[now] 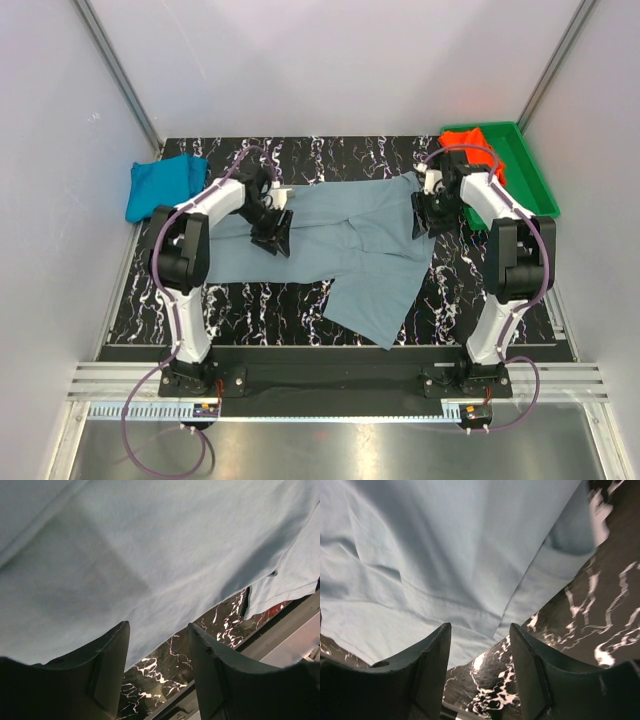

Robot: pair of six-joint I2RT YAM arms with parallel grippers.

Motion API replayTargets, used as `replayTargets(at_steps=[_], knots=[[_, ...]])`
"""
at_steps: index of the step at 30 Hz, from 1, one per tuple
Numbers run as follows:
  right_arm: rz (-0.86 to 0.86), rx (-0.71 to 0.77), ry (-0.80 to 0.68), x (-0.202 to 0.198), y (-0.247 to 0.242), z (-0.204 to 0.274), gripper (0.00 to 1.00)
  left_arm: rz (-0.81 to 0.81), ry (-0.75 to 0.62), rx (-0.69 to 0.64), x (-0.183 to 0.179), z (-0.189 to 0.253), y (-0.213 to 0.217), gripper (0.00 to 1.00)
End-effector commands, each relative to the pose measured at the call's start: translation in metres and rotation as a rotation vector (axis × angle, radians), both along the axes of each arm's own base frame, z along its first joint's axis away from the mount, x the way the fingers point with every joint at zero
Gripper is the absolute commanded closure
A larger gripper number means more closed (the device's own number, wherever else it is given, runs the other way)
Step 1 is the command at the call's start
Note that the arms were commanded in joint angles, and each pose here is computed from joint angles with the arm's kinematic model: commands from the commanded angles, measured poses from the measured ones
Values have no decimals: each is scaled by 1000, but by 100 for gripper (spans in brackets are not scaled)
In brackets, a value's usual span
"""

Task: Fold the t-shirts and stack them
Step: Fold the tshirt

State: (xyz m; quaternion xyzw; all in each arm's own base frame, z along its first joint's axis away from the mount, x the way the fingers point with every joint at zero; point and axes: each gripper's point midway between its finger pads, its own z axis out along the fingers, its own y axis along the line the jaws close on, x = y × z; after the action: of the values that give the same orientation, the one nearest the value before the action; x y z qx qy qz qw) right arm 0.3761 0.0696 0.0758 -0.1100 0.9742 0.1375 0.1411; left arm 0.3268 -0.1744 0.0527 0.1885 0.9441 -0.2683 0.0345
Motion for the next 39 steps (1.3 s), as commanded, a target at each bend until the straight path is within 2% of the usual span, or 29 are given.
replayTargets(at_steps=[1,4,8,15,20,27,39], knots=[[5,45,-36,-10,8,14,42,24,-81,-4,7,18,7,46],[16,36,-18,-13,6,3,42,39,-67,-3,9,14,10,47],[18,34,-16,1,7,-9,42,44,-130,18,31,25,21,48],[7,46,-89,53,11,0,42,122,-202,65,83,29,53,48],[1,29,-109,90,10,-9,42,160,-225,119,117,14,75,48],[19,15,-107,113,10,-28,41,199,-211,171,141,-14,96,48],[-19,-14,-80,137,-1,-63,41,271,-216,227,168,-38,106,44]])
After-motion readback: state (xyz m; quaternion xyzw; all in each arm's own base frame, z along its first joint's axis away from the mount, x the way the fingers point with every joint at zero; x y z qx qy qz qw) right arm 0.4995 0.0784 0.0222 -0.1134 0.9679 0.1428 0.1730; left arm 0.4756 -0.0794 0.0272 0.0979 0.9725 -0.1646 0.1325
